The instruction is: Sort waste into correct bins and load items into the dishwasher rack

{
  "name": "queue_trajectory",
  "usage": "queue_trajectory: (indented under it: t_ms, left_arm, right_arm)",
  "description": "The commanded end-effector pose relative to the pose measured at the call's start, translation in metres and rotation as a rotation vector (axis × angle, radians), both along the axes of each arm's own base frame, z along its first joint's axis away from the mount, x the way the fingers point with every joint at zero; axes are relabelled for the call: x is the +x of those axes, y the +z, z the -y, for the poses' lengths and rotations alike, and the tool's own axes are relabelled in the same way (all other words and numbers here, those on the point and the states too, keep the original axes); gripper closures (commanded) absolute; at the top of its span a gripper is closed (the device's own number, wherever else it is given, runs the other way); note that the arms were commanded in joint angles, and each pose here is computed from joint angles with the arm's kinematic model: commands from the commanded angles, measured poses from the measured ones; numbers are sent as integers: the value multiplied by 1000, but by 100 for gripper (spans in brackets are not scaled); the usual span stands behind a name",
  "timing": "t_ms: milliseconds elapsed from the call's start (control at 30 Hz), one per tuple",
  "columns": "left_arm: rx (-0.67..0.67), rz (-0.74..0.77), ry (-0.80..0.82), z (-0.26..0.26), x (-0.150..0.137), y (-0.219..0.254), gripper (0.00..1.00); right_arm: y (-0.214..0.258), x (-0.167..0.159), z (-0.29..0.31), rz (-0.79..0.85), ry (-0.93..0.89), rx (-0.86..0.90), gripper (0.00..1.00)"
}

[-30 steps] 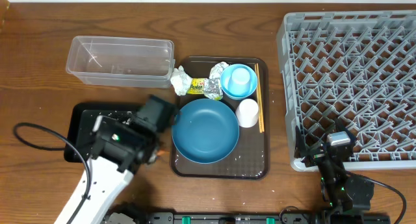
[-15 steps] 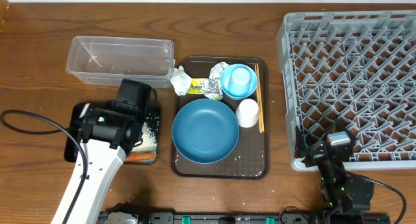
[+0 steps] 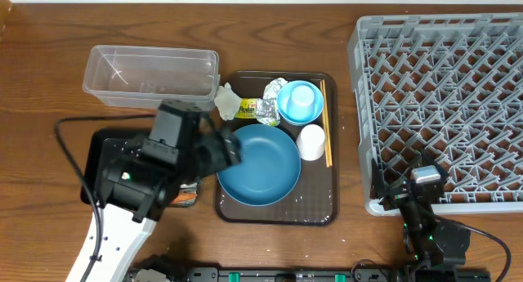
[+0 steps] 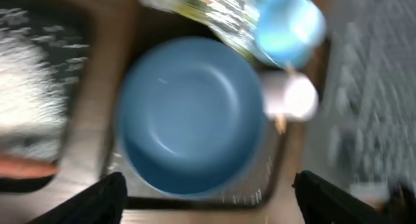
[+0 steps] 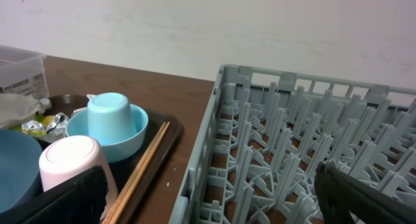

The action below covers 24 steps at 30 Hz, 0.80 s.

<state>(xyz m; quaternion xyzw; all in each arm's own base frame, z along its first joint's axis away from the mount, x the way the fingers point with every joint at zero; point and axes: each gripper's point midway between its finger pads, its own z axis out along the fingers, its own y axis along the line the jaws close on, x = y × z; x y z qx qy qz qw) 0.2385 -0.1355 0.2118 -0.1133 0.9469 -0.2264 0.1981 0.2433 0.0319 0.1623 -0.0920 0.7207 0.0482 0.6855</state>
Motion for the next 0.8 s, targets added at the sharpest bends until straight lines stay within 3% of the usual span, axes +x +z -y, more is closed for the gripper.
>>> queue_trajectory:
  t_ms: [0,100,300,567,767]
  left_arm:
    - [9,15,-252,30,-14,1,13]
    - [69,-66,-337,39,-23,-22,13]
    - [234,-212,-304,26,-17,-61,13]
    - [236,-84,-225,29,13,-32,7]
    - [198,-81,-214,35,15,-30,5]
  right_arm:
    - [-1,0,3,-2,-12,12,1]
    - [-1,0,3,-2,-12,12,1]
    - [-1,0,3,-2,-12,12,1]
    - [-1,0,3,-2,-12,12,1]
    - [-1,0,3,-2,-12,12,1]
